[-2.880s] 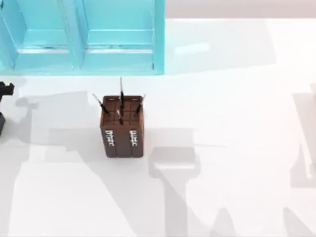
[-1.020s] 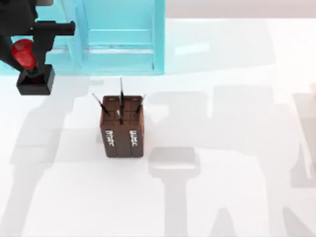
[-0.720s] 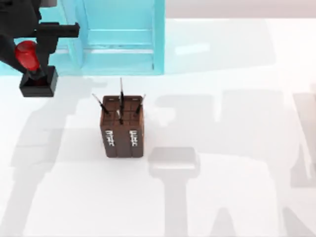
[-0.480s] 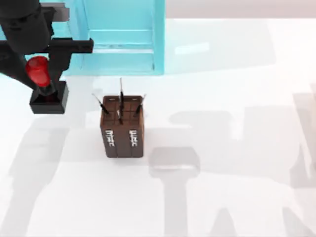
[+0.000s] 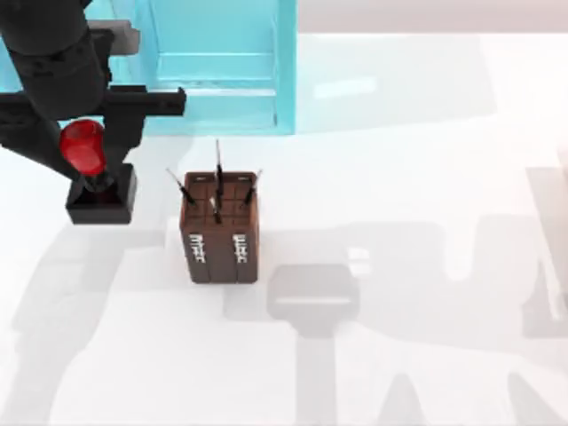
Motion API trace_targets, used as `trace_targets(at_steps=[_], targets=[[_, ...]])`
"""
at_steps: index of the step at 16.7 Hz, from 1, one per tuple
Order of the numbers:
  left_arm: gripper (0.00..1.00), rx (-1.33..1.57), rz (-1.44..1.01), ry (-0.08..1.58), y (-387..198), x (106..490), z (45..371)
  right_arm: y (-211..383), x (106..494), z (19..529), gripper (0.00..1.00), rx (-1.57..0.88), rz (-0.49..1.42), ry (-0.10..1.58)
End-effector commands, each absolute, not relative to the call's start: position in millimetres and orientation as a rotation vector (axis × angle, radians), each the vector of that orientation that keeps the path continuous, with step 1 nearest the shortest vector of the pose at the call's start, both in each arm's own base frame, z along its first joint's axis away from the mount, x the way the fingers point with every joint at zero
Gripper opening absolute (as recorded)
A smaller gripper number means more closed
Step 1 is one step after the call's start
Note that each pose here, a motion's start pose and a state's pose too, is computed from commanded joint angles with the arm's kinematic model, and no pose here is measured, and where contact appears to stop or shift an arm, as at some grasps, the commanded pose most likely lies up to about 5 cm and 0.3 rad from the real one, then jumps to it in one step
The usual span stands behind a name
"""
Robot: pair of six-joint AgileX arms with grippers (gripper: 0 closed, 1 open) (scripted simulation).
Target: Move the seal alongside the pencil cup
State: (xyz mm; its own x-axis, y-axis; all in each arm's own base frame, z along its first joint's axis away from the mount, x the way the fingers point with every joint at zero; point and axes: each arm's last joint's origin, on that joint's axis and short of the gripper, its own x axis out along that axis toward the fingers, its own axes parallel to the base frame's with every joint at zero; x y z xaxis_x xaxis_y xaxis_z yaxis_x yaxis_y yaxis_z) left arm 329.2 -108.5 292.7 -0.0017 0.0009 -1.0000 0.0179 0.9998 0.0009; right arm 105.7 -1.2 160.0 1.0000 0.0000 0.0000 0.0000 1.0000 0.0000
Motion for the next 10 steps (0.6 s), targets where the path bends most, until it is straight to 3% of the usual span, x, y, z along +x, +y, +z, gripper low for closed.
trace_targets(at_steps=[10], targets=[[0.00, 0.016, -0.016, 1.568, -109.7, 328.1, 278.5, -1.2, 105.7, 160.0, 1.00, 0.000, 0.000, 0.000]])
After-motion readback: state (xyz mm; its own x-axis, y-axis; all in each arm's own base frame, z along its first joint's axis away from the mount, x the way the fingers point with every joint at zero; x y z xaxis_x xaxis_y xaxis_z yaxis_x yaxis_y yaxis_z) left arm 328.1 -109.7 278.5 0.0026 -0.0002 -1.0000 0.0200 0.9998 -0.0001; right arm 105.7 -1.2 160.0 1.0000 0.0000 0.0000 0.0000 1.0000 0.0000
